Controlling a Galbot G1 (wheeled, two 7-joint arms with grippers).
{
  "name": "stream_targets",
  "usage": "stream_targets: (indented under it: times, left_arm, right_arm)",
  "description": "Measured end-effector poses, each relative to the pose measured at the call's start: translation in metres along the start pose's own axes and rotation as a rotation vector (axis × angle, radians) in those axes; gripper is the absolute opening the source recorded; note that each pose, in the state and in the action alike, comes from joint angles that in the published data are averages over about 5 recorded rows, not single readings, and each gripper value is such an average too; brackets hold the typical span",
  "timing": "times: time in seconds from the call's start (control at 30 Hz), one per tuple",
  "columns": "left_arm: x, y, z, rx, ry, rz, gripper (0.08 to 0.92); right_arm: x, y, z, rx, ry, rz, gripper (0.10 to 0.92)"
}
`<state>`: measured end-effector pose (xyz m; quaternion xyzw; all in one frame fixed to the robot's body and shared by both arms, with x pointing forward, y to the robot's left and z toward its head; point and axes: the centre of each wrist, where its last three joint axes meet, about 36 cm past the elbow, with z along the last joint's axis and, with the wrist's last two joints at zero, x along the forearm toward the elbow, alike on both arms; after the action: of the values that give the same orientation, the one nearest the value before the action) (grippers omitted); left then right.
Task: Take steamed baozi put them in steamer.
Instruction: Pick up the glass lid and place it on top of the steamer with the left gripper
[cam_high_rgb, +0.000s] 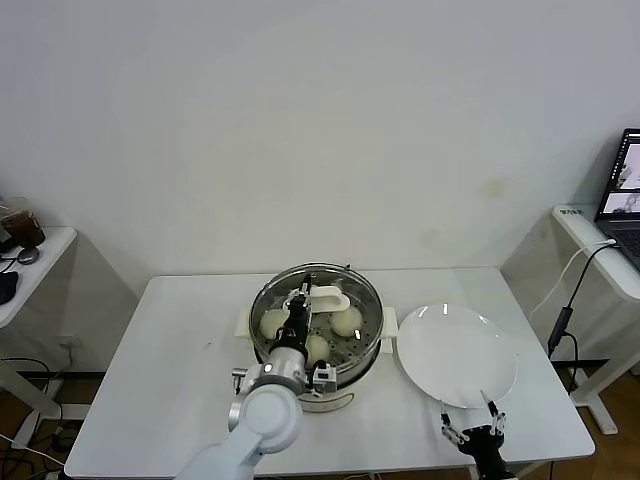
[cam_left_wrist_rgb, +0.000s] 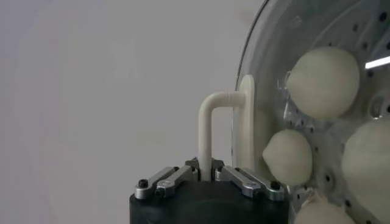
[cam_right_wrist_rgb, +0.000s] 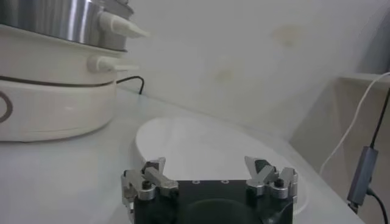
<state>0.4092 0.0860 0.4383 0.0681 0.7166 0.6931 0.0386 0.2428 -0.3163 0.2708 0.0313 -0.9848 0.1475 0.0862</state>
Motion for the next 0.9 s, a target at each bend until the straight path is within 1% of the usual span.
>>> stream_targets:
  times: [0.27,0.67,0.77,0.9]
  left_arm:
    - [-0.0019,-0.0086,0.0021,-0.014,0.006,0.013,0.176]
    - [-0.0028,-0.0112,0.0008,-0.007,0.003,0.016,0.178]
    - [-0.001,-0.0109,0.0024,0.0,0.003,0.014,0.221]
    - [0.0055,-0.0096,0.0072,0.019,-0.005,0.008,0.344]
  right_arm:
    - [0.0012,0.0007,0.0014,0.001,0.006,-0.002,0.823]
    - [0.0028,0.0031,0.0017,0.001,0.009,-0.006,0.823]
    - [0.0036,0.0034,0.0011,0.001,0.009,-0.008,0.823]
    - [0.0044,0.0036,0.0003,0.002,0.007,-0.009,0.823]
